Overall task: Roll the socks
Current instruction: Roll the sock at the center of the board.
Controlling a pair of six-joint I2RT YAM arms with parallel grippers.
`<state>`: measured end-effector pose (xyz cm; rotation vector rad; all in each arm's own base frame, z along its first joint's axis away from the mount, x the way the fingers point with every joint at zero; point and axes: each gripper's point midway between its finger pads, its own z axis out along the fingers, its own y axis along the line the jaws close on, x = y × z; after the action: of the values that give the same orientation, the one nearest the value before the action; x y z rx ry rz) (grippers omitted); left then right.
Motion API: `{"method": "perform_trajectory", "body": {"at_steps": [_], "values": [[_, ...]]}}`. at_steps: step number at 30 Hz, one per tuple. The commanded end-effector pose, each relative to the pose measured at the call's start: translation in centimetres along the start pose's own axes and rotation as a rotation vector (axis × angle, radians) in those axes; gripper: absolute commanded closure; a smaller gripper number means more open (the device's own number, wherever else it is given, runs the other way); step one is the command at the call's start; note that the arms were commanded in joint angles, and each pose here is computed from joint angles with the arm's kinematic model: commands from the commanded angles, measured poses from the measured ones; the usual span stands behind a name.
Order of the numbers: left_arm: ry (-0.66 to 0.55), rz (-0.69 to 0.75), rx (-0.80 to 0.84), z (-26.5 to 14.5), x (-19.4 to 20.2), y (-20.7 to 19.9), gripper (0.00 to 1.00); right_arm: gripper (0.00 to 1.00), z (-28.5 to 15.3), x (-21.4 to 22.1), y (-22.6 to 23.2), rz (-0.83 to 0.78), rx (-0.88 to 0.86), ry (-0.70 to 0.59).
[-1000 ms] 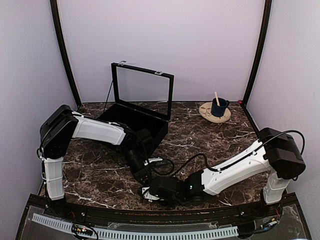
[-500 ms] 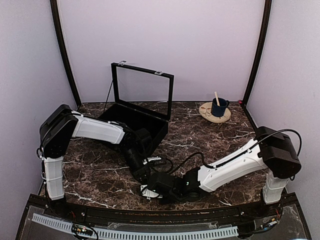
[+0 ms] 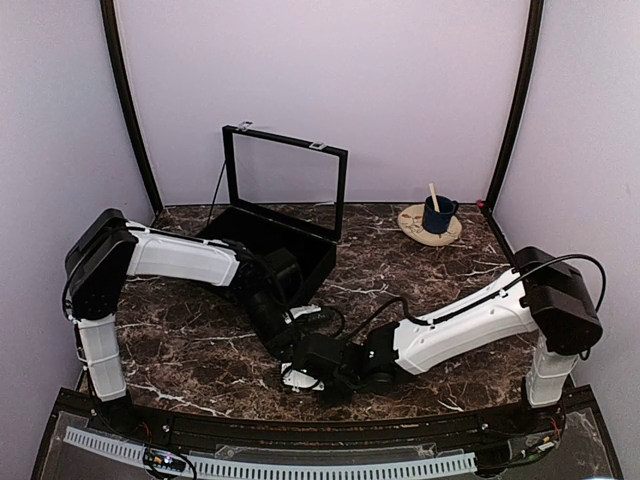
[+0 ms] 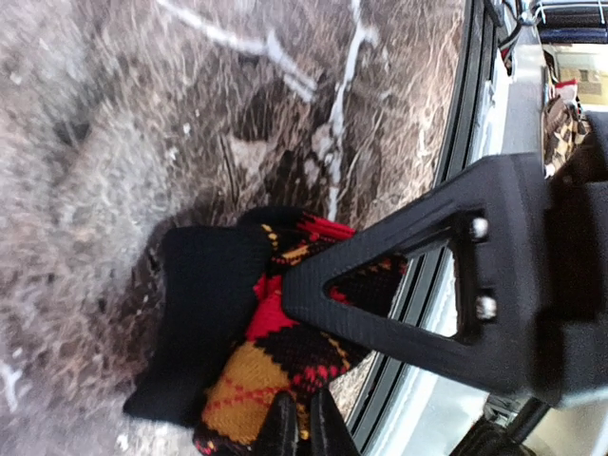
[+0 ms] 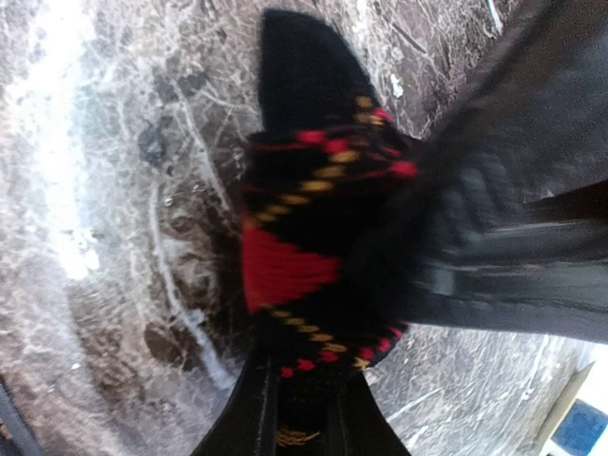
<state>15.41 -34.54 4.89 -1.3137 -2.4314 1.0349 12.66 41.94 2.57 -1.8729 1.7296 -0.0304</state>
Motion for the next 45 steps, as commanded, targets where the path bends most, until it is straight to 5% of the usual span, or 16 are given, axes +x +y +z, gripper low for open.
{"method": "perform_trajectory", "body": {"at_steps": [1,29,45], "values": [[-0.125,0.031,-0.081,-2.6,-1.6,-0.8,0.92,1.0,-1.3,1.4,2.0,0.05,-0.135,0.072],[-0.417,-0.169,-0.392,-6.2,2.5,0.6,0.92,1.0,-2.5,2.1,5.1,0.291,-0.513,0.174],[-0.665,-0.062,-0.676,-6.9,3.9,-3.2,0.92,1.0,-2.6,2.3,4.7,0.431,-0.741,0.214]]}}
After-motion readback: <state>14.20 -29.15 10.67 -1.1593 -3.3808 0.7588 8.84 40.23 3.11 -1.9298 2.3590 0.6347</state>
